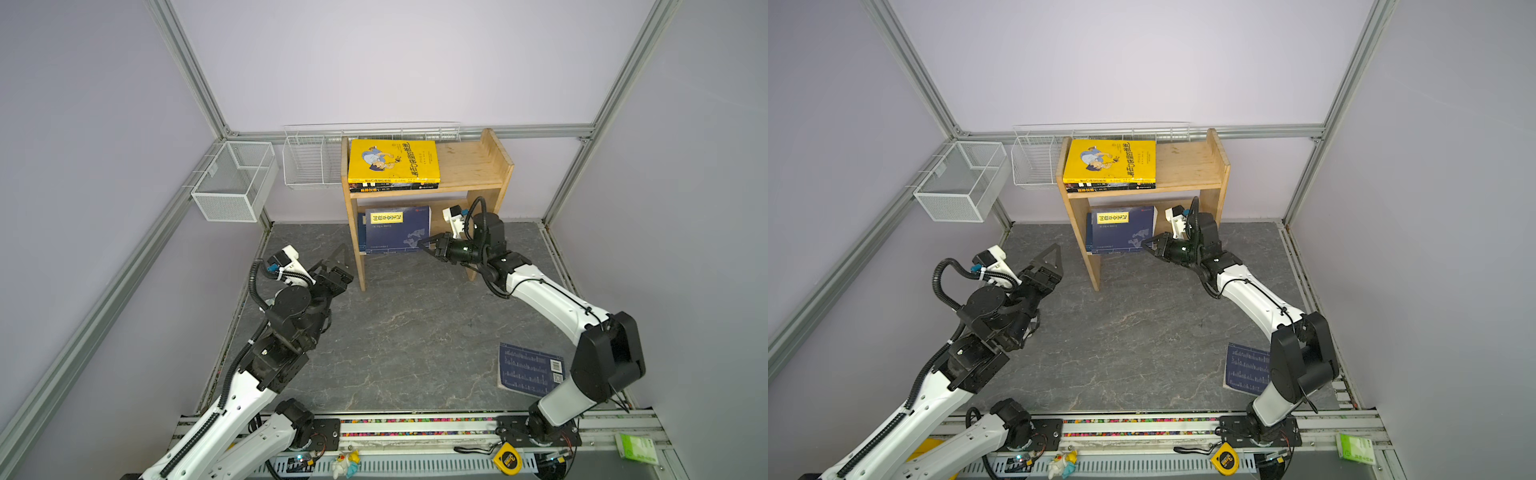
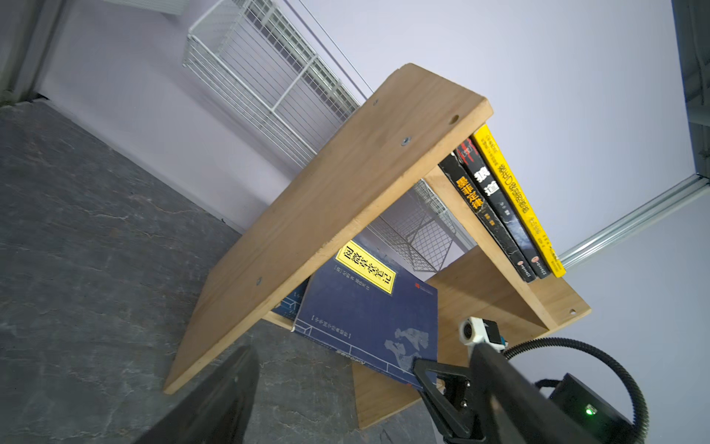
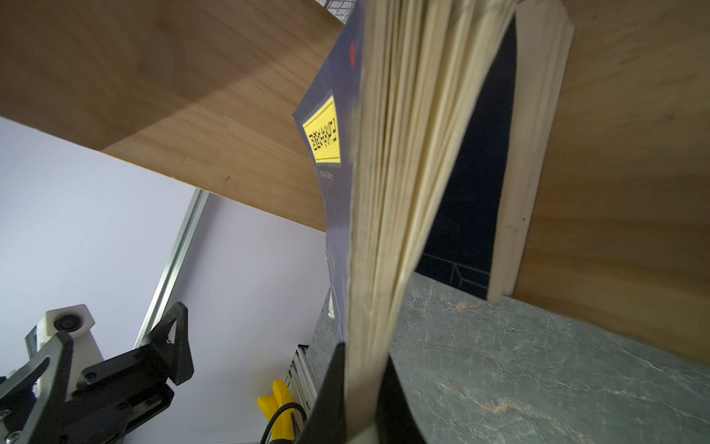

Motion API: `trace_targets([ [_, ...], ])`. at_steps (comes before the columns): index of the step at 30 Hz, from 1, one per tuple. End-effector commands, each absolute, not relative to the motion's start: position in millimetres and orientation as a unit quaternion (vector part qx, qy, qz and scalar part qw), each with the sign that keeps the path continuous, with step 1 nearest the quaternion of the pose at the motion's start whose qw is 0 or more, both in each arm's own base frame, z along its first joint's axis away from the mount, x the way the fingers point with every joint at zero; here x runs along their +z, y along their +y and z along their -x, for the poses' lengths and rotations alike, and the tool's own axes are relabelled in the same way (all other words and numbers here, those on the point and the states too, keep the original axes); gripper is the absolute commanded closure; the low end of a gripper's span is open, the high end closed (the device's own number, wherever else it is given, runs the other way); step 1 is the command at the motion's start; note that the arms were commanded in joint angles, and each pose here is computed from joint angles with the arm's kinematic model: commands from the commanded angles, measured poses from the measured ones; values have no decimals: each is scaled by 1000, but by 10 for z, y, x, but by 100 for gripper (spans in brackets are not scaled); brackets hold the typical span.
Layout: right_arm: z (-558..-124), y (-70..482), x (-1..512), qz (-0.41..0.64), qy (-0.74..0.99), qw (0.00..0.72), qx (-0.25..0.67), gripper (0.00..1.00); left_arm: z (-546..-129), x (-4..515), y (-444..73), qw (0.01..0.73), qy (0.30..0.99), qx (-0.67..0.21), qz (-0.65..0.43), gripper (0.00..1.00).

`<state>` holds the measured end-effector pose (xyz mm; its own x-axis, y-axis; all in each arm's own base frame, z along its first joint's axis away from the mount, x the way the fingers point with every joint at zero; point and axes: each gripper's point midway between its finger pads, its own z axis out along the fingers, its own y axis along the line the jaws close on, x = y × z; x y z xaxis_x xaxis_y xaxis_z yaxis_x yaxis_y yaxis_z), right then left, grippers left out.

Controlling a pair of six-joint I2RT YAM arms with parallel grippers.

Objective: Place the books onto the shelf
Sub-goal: 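Push the blue book into the lower shelf with right gripper while left withdraws, then press the blue book onto the lower shelf with right gripper while left hovers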

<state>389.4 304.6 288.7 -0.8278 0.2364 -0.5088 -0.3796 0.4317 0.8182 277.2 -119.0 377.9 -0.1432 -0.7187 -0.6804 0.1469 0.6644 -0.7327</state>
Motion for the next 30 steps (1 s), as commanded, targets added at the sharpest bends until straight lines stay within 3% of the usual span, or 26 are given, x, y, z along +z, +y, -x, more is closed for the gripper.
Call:
trace_targets([
  [1,-3962,3084,2914,57,794,292,530,92,-2730,3562,-1008,621,692,-293,221,13],
  [10,-4129,3198,3157,58,768,308,558,92,-2698,3385,-939,614,698,-283,234,12],
  [30,-4103,3256,3113,91,784,270,552,91,-2766,3276,-999,606,709,-276,232,11],
])
